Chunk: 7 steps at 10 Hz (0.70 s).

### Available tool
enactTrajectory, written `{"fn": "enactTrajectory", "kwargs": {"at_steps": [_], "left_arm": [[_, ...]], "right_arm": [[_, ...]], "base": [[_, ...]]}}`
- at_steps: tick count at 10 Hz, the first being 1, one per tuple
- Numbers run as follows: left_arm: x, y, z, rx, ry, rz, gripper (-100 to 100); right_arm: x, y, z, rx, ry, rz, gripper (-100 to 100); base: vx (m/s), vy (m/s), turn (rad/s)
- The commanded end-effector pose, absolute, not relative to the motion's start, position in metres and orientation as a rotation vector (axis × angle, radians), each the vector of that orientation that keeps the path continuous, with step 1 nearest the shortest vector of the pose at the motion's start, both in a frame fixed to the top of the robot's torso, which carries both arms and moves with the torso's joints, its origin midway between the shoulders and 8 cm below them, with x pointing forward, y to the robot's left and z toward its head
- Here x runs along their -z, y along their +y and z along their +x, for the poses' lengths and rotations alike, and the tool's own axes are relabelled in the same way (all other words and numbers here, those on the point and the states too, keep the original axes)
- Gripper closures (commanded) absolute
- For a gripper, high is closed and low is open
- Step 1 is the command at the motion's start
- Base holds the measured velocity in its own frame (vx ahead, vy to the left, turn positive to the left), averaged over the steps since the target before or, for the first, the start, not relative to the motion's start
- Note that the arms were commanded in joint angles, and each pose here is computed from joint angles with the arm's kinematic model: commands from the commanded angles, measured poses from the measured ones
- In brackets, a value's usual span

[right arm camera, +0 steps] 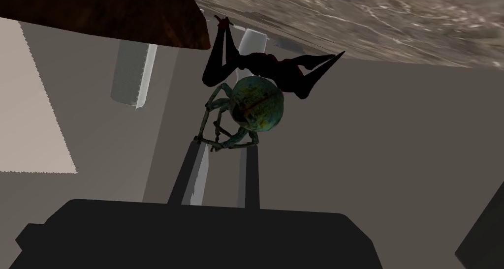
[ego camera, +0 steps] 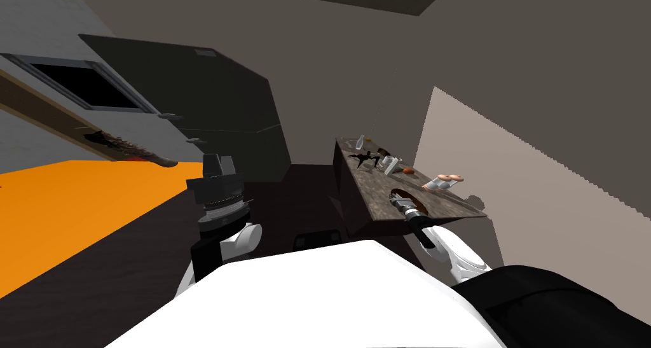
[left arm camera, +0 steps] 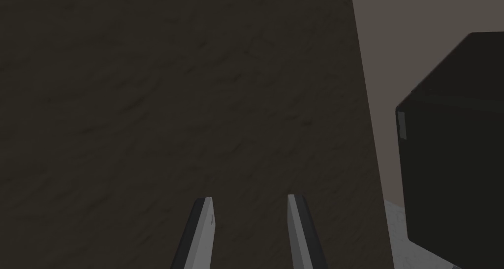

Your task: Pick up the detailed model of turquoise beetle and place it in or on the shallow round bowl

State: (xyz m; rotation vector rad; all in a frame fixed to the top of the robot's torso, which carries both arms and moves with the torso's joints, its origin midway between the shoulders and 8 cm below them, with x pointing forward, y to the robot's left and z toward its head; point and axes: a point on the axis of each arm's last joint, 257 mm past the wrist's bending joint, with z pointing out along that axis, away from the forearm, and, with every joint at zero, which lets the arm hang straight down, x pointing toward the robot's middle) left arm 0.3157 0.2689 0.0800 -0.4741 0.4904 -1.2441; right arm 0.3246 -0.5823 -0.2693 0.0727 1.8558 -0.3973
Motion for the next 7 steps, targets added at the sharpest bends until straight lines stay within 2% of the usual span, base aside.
{"fn": "enactTrajectory", "kwargs": {"at_steps": [1,4,6,7], "left_arm": [[-0.080,0.269,0.316,1.244,0.490,-0.474,0],[-0.080,0.269,0.316,1.244,0.491,-0.474,0],[-0.080,0.269,0.316,1.244,0.491,-0.474,0],[-0.080,0.269,0.316,1.244,0.491,-0.474,0]], "right_arm": [[0.265,-0.596,0.318,0.398,1.862,0.094,100],[0.263,-0.610,0.309,0.383,1.872,0.137,100],[0.266,-0.617,0.305,0.371,1.877,0.172,100],[0.265,-0.614,0.306,0.375,1.876,0.161,100]], "base": [[-0.111,-0.141,0.105],[-0.073,-0.135,0.065],[-0.028,-0.121,0.023],[-0.008,-0.053,0.002]]}}
